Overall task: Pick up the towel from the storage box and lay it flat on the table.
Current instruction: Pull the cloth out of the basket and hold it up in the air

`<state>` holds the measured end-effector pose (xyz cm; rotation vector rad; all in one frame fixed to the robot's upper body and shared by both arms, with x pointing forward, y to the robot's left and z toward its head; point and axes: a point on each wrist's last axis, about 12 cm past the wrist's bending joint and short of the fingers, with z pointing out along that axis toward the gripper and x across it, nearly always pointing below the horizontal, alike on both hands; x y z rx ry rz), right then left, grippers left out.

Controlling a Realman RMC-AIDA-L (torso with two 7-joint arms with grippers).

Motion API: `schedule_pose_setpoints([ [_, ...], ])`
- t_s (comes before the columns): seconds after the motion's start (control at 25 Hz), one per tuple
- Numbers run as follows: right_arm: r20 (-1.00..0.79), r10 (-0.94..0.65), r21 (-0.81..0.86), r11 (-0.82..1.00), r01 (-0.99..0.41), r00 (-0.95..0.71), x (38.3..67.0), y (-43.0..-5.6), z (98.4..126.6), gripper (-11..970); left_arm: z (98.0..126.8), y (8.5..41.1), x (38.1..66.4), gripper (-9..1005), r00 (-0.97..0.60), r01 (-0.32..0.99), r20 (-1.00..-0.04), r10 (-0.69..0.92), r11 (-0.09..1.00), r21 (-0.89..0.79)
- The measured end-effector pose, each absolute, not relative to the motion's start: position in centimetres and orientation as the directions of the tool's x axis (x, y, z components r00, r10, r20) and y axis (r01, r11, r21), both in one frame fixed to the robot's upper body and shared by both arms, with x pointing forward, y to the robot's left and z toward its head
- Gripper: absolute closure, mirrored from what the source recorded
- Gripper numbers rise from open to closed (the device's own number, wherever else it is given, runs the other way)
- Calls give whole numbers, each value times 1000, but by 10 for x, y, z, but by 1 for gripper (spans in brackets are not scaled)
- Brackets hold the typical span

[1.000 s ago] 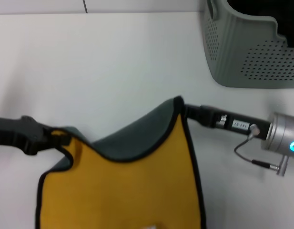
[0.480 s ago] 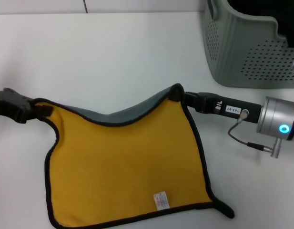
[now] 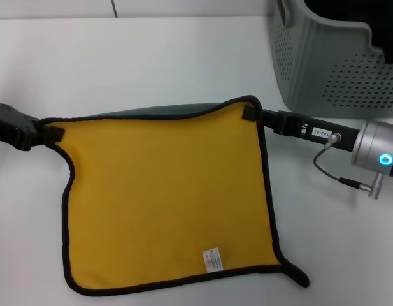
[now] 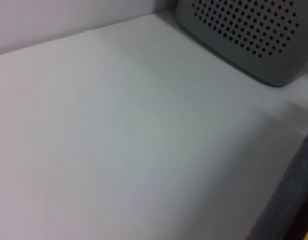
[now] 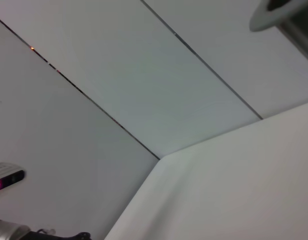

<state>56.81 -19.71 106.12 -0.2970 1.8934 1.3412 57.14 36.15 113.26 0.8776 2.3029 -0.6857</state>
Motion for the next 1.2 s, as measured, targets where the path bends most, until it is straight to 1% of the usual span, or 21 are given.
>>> schedule_pose_setpoints([
  [0.48,-694,269,706,433,-560,-667,568,-199,1058,925,1132,352,581,963,-598,713,-689,410,665,-222],
  [0.68,-694,275,708,430,-560,-666,569,-199,1059,924,1133,347,585,897,-587,717,-693,417,666,-207],
  [1.0,-700,249,701,419,-577,-669,569,-196,1061,922,1134,346,587,849,-578,718,-706,408,667,-202],
  [1.2,-676,285,723,432,-539,-679,567,-200,1056,921,1134,348,587,796,-577,707,-721,385,677,-204],
])
